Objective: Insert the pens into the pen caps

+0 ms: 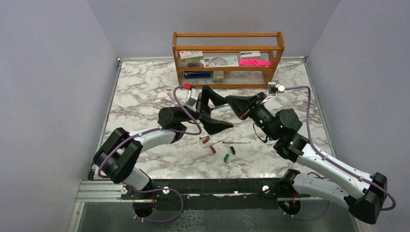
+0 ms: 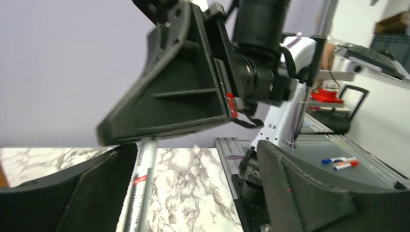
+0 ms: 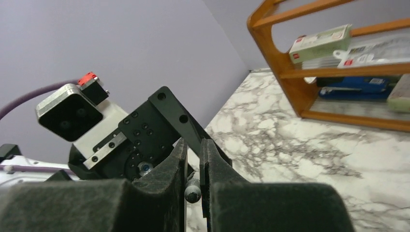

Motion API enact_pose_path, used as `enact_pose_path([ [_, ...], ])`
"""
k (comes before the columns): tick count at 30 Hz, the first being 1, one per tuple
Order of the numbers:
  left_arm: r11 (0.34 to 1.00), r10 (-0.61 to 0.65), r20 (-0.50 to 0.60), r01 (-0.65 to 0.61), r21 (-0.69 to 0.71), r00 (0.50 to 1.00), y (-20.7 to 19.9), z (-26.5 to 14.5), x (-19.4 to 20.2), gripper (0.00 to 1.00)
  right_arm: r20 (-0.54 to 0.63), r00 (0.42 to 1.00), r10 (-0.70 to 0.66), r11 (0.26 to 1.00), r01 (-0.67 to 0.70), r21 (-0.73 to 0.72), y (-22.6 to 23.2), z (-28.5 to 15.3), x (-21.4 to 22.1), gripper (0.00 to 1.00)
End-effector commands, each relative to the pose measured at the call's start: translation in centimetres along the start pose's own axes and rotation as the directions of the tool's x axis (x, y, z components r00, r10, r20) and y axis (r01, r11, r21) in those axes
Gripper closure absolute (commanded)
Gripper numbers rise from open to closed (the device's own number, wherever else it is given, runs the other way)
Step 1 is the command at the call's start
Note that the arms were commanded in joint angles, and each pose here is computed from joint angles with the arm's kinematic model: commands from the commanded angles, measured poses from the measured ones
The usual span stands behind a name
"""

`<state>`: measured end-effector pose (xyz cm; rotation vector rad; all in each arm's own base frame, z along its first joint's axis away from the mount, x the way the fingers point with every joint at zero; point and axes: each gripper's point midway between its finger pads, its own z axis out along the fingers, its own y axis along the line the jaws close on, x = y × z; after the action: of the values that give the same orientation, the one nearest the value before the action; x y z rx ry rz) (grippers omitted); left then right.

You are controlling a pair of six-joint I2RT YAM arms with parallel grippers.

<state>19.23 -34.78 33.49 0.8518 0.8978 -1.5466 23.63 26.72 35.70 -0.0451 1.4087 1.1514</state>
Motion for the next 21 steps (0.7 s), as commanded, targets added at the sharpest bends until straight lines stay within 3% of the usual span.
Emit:
enact_pose_path([
  [1, 0.988, -0.008, -0.064, 0.018, 0.155, 0.998, -1.5, 0.6, -0.9, 0.01, -0.087, 0.962, -0.259, 0.962, 0.265, 0.065, -0.3, 0.7, -2.2, 0.99],
  [4, 0.98, -0.047, -0.06, 0.058, 0.192, 0.997, -1.2, -0.5, -1.4, 0.01, -0.3, 0.886, -0.353, 0.909, 0.401, 0.113, -1.9, 0.1, -1.0, 0.99],
  [6, 0.976, -0.074, -0.109, 0.094, 0.194, 0.991, -0.4, -1.0, -0.3, 0.01, -0.374, 0.849, -0.372, 0.892, 0.439, 0.109, -2.1, -0.3, -0.7, 0.99],
  [10, 0.973, -0.087, -0.186, 0.124, 0.196, 0.979, 0.7, -1.4, 1.8, 0.08, -0.391, 0.826, -0.406, 0.889, 0.456, 0.041, -1.8, -0.9, 0.3, 0.99],
  [17, 0.963, -0.148, -0.197, 0.186, 0.193, 0.969, 1.4, -1.4, 3.2, 0.18, -0.459, 0.79, -0.407, 0.89, 0.456, -0.005, -2.6, -0.8, 3.0, 0.99],
  [21, 0.958, -0.141, -0.21, 0.187, 0.219, 0.967, 0.6, -1.1, 3.6, 0.34, -0.463, 0.789, -0.404, 0.892, 0.452, -0.01, -2.8, -0.3, 3.6, 0.99],
])
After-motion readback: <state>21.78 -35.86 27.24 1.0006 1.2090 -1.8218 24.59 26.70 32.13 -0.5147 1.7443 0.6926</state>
